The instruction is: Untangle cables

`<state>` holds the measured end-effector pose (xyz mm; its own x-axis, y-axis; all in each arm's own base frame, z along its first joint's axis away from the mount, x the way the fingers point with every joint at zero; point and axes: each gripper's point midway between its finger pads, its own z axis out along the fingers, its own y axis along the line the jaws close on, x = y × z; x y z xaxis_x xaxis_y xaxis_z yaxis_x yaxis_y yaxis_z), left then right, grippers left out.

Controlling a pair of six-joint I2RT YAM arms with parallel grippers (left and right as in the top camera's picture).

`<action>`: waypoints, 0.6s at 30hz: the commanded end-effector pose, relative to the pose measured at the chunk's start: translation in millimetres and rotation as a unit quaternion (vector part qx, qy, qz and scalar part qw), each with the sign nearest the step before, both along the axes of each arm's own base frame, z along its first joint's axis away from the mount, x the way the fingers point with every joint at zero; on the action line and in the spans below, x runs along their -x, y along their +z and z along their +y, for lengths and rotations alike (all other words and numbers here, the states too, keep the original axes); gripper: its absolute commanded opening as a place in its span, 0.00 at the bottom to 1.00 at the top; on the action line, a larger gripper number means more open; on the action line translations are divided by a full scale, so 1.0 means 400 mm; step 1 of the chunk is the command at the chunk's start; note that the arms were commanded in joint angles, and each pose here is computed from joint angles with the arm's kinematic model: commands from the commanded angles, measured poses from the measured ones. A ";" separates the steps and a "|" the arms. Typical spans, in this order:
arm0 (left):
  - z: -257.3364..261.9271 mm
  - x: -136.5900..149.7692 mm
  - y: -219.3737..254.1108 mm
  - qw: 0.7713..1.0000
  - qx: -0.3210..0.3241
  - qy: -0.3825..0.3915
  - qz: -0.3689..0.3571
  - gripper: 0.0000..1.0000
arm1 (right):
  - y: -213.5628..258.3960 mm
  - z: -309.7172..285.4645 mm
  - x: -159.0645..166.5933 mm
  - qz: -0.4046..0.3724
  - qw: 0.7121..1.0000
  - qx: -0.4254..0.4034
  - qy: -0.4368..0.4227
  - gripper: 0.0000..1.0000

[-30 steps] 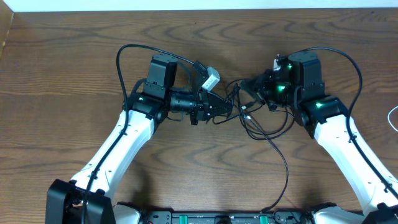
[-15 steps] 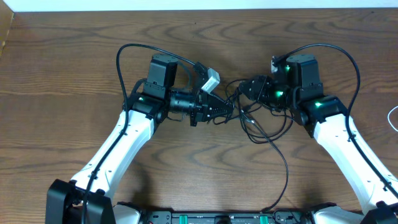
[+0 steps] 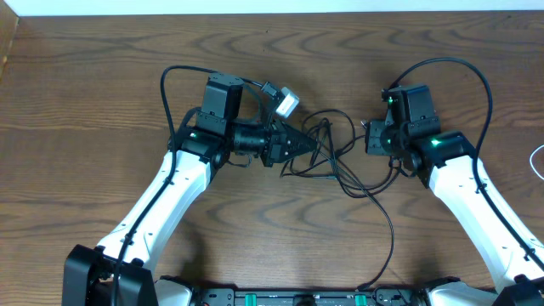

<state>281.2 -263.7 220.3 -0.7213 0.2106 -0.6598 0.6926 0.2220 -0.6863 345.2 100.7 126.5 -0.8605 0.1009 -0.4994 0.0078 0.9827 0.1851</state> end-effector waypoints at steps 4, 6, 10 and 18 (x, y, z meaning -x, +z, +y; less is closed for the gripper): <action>0.001 -0.026 -0.013 1.000 -0.015 0.016 -0.021 0.08 | 0.031 0.112 0.045 0.040 0.982 -0.159 0.092 0.01; -0.003 -0.013 -0.003 0.998 -0.003 -0.012 -0.061 0.07 | 0.055 0.136 0.060 0.051 0.968 -0.218 0.113 0.07; -0.011 0.028 0.030 0.982 0.043 -0.086 -0.161 0.08 | 0.077 0.110 0.066 0.098 0.946 -0.306 0.044 0.28; -0.017 0.042 0.066 0.964 0.082 -0.120 -0.224 0.08 | 0.092 0.083 0.045 0.122 0.925 -0.358 -0.035 0.40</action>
<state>273.3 -267.3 233.6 -0.4004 0.2423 -0.8837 0.9147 0.0480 -0.4012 329.0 127.6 157.6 -0.9184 0.3714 -0.1364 0.1559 0.6566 0.7379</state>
